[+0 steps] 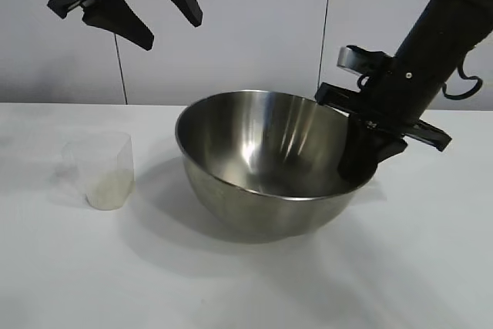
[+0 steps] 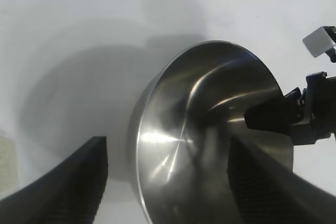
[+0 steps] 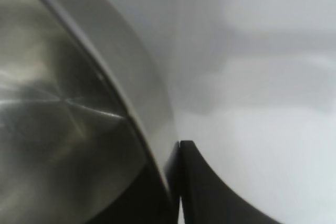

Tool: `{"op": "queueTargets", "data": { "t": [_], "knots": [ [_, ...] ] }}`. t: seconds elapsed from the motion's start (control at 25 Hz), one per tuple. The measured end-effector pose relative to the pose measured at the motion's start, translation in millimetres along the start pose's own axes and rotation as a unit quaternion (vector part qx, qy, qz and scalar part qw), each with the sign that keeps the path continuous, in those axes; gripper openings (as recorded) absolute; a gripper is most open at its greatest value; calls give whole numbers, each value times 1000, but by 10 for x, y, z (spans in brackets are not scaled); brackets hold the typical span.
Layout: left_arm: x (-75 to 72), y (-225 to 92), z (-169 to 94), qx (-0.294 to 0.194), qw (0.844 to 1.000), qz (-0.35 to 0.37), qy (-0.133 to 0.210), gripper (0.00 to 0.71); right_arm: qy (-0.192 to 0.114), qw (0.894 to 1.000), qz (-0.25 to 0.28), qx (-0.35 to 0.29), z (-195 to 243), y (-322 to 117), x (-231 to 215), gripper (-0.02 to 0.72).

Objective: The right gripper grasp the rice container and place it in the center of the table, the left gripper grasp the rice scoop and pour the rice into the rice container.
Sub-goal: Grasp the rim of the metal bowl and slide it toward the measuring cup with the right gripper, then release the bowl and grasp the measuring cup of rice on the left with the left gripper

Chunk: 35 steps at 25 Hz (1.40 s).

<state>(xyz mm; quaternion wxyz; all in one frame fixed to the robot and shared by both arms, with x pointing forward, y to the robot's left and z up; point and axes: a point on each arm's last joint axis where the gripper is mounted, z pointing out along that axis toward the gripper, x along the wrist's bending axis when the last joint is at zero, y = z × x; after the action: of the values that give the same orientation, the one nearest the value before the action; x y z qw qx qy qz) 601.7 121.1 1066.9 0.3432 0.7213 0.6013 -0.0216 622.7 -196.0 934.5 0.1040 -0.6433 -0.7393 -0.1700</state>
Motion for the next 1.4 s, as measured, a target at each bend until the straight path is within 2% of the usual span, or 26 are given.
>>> {"op": "queueTargets", "data": {
  "t": [0.24,0.48,0.56,0.72,0.8,1.08,1.28,1.4],
  "knots": [
    [0,0,0,0,1000,0,0,477,-2,1000,-4,-7,129,-17,285,10],
    [0,0,0,0,1000,0,0,477,-7,1000,12,-24,165,-2,359,29],
    [0,0,0,0,1000,0,0,477,-7,1000,16,-26,165,3,358,108],
    [0,0,0,0,1000,0,0,477,-5,999,25,-25,161,0,363,369],
    [0,0,0,0,1000,0,0,477,-4,999,29,-18,162,-13,365,432],
    [0,0,0,0,1000,0,0,477,-3,1000,12,-7,-135,136,406,463],
    [0,0,0,0,1000,0,0,477,-42,999,-7,-22,-711,324,330,463],
    [0,0,0,0,1000,0,0,477,-69,995,-9,-69,-1155,399,248,463]
  ]
}}
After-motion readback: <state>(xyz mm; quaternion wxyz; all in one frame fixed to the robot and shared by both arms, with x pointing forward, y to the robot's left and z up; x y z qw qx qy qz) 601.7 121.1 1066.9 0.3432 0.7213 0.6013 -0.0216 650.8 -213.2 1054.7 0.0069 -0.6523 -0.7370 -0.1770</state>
